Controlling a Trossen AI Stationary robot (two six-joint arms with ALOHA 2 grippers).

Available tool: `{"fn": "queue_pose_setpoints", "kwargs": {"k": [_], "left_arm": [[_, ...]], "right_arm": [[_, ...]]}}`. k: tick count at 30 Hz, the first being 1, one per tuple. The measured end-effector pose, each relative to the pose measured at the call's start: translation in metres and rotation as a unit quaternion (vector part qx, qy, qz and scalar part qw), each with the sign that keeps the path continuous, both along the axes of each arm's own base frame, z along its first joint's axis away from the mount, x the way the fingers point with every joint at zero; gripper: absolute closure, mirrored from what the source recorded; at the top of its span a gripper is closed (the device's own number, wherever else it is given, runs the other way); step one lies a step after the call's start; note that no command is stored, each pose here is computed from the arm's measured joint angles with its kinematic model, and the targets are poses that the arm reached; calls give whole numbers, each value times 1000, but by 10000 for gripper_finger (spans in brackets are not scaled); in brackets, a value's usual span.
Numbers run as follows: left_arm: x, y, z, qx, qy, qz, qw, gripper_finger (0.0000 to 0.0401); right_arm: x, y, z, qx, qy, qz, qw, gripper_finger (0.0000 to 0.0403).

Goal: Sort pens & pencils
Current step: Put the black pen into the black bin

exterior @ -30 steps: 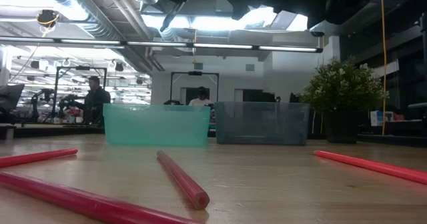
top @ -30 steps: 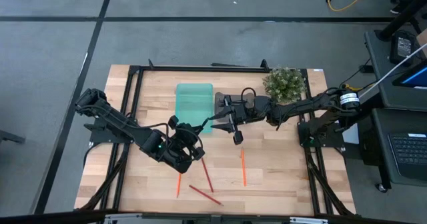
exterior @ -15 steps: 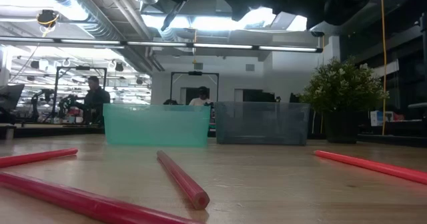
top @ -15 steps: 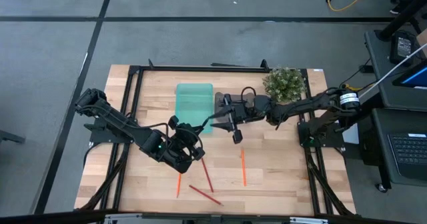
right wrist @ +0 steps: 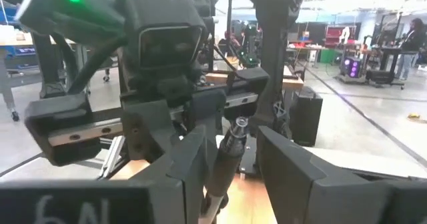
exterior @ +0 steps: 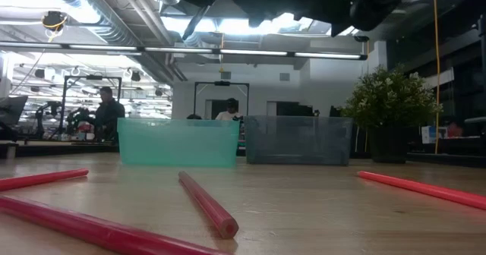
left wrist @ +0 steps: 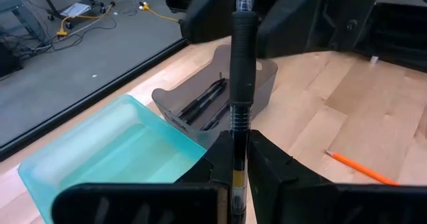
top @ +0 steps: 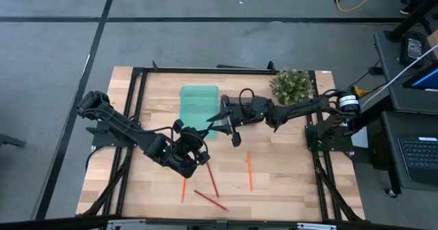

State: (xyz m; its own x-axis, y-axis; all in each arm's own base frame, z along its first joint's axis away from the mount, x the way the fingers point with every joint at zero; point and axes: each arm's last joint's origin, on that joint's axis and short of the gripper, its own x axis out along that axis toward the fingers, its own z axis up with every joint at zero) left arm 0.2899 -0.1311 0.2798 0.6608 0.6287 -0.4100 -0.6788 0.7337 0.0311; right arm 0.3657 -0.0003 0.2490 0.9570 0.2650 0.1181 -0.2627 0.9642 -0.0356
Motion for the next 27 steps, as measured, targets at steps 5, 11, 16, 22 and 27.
{"fn": "queue_pose_setpoints", "kwargs": {"k": [5,11,16,22,27], "left_arm": [[0,0,-1,-1,0,0,1000,380],[0,0,-1,-1,0,-1,1000,380],[0,0,-1,0,0,0,1000,380],[0,0,-1,2,1,0,1000,380],[0,0,-1,3,3,-1,1000,380]], "right_arm": [[2,1,-1,0,5,1,1000,268],[2,1,-3,1,15,1,1000,271],[2,1,-4,0,23,2,1000,298],[2,1,-5,0,25,3,1000,340],[2,2,-5,0,26,11,1000,354]]}}
